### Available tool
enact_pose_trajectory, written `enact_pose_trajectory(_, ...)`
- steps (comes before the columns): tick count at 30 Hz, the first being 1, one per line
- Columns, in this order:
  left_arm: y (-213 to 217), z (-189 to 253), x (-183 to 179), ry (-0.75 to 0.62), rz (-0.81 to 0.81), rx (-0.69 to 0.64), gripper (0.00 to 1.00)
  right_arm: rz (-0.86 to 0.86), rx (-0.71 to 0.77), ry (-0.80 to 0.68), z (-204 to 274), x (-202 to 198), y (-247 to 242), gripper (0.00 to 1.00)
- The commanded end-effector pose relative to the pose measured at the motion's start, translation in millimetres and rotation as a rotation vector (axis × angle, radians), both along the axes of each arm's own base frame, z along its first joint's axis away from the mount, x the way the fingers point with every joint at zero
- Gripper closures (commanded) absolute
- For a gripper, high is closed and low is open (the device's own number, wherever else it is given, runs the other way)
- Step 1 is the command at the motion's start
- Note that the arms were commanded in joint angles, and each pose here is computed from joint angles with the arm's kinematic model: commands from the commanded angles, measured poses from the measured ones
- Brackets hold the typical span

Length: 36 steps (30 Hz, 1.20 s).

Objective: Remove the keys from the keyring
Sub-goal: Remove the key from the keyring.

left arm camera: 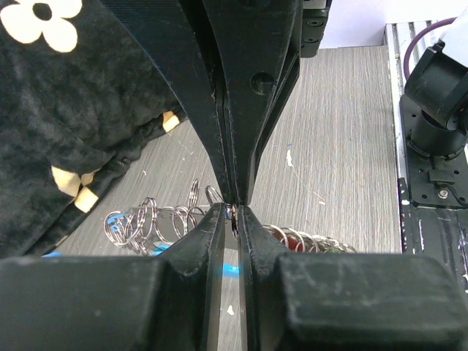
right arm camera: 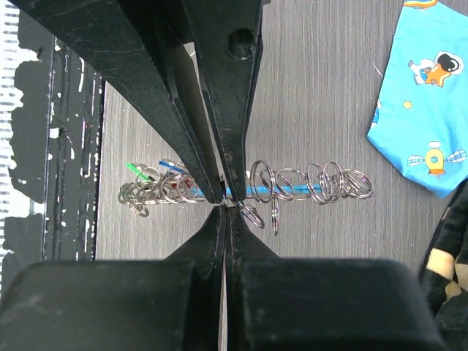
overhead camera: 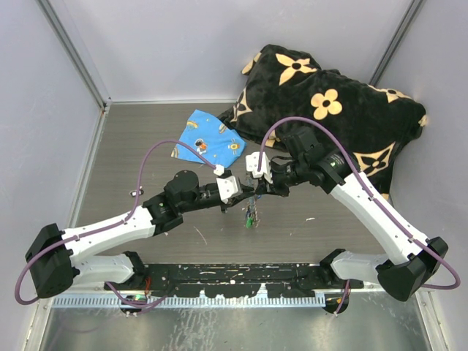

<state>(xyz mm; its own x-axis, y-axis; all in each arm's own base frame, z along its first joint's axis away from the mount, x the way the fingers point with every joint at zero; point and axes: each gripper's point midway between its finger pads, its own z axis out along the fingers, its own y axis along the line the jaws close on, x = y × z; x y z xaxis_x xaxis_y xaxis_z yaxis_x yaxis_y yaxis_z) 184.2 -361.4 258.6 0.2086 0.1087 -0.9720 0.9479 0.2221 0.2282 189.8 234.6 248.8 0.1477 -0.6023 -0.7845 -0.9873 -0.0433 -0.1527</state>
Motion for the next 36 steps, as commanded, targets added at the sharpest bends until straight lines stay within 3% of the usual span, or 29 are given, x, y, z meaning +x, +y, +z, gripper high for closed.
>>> enact_pose_trajectory(1,-7.3,34.7,0.2,-0.055,-0.017,-0.073,0.89,0.016,0.061,-0.063,25.0,3.2,8.7,0.99)
enact_pose_trajectory(9,-6.8,30.1,-1.6,-0.045,-0.024,-0.05,0.88,0.015,0.062,-0.061,26.2,2.3,8.9,0.99)
enact_pose_trajectory(15,-6.0,26.7,-1.9,-0.039,-0.027,-0.026,0.93,0.014,0.064,-0.063,27.9,1.4,8.5,0.99)
enact_pose_trajectory(17,-5.6,25.8,-1.8,-0.038,-0.026,-0.021,1.0,0.015,0.066,-0.063,28.6,0.8,8.6,0.99)
enact_pose_trajectory(26,0.1,36.1,-0.8,-0.012,0.012,-0.069,1.0,0.009,0.079,-0.048,29.4,-1.1,9.7,0.99)
enact_pose_trajectory(36,6.9,48.2,2.9,0.018,0.066,-0.147,1.0,-0.019,0.116,-0.022,36.0,-3.4,9.9,0.68)
